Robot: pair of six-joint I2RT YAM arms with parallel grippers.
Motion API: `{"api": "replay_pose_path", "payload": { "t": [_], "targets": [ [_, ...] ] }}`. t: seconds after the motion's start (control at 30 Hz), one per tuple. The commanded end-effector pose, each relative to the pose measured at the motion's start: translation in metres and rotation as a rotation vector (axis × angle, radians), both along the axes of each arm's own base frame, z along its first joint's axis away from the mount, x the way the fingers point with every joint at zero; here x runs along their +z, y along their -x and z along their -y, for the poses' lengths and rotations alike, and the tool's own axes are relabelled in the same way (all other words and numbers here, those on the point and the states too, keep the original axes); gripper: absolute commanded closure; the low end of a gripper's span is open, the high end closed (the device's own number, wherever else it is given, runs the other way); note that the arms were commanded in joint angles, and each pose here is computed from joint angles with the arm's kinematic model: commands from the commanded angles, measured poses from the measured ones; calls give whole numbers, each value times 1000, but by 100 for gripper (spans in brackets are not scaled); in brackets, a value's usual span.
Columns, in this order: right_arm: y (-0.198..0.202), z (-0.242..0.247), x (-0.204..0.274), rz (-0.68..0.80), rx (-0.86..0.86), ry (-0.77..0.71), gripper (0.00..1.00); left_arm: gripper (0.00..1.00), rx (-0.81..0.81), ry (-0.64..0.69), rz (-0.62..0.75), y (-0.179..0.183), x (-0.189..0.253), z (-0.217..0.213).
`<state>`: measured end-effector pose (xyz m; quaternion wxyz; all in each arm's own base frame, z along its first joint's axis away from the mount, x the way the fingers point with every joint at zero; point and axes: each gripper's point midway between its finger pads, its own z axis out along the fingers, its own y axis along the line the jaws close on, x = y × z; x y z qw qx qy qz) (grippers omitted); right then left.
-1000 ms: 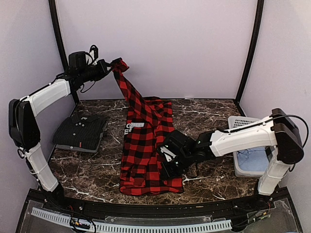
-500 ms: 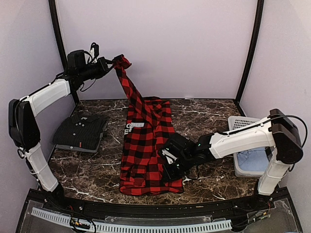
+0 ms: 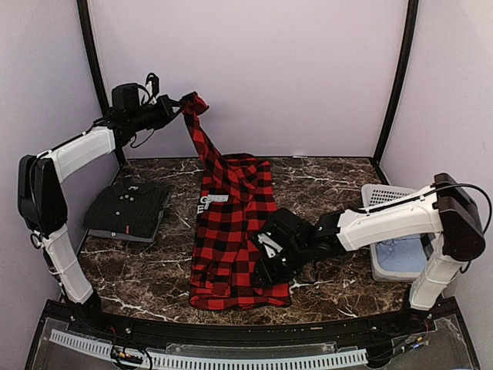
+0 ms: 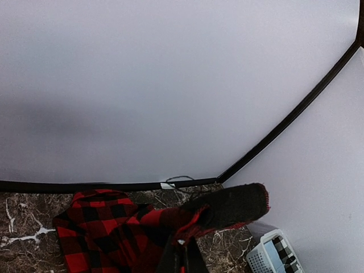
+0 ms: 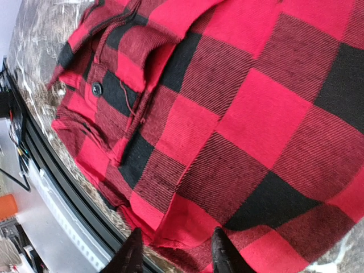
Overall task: Fold and stack the long sleeve shirts
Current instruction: Fold the 1/3-folded shirt at the center of the board.
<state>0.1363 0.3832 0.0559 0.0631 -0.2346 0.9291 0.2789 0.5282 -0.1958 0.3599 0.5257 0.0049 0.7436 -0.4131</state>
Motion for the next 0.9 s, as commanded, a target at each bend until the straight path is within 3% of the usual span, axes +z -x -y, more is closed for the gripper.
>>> {"api": "replay_pose_path", "payload": {
  "t": [0.0,0.37,0.77,0.87],
  "targets": [
    [-11,16,24,86,-46,-1,57,100,39,-19,28,10,14,-10],
    [7,66,-11,168,-77,270,63,100,39,-25,-3,12,0,-11],
    [14,72,-33,206,-77,422,65,100,36,-32,-15,11,-5,-10],
    [15,74,-34,205,-86,425,76,100,36,-33,-15,11,-6,-10]
  ]
}}
